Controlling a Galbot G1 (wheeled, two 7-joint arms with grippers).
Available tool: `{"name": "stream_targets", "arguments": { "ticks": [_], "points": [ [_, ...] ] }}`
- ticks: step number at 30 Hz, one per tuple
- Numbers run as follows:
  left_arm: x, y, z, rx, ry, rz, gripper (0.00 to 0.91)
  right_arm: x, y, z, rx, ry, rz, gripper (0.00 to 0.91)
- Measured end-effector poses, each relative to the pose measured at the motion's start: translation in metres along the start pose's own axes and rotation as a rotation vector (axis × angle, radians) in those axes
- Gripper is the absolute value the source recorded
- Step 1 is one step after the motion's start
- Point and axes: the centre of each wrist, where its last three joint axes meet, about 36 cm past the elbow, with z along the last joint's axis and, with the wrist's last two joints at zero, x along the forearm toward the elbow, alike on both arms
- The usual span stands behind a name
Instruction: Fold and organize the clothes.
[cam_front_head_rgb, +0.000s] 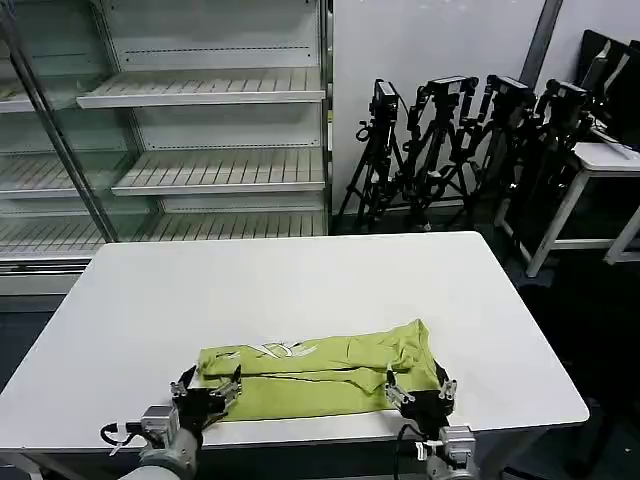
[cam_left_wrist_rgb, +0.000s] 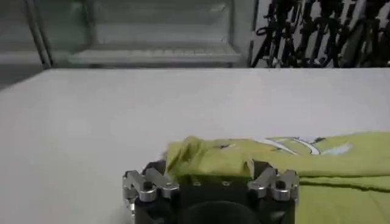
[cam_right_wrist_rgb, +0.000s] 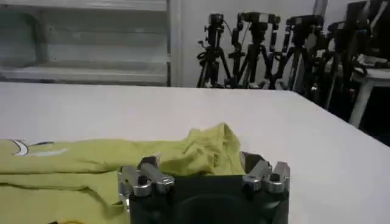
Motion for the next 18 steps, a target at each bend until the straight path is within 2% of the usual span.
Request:
{"name": "stream_targets", "arguments": {
  "ticks": [9,10,11,12,14,18],
  "points": [
    [-0.019,0.005,0.004,0.077,0.044,-0.002,0.907,0.014,-0.004,0.001,-0.023,-0.005,0.02,0.907],
    [-0.02,0.005,0.005,0.083,0.049,0.0,0.796,0.015,-0.005,0.001,-0.025,-0.005,0.022,0.907],
    [-0.021,0.005,0.006,0.09,0.054,0.003,0.383,0.016,-0.005,0.001,-0.026,-0.006,0.025,0.907],
    [-0.022,0.006,0.006,0.096,0.058,0.006,0.151,0.017,-0.006,0.001,-0.028,-0.007,0.028,0.907],
    [-0.023,0.006,0.007,0.108,0.065,0.01,0.081,0.018,-0.007,0.001,-0.029,-0.01,0.032,0.907],
    [-0.024,0.009,0.008,0.133,0.075,0.023,0.04,0.019,-0.007,0.0,-0.038,-0.011,0.036,0.907]
  ]
}}
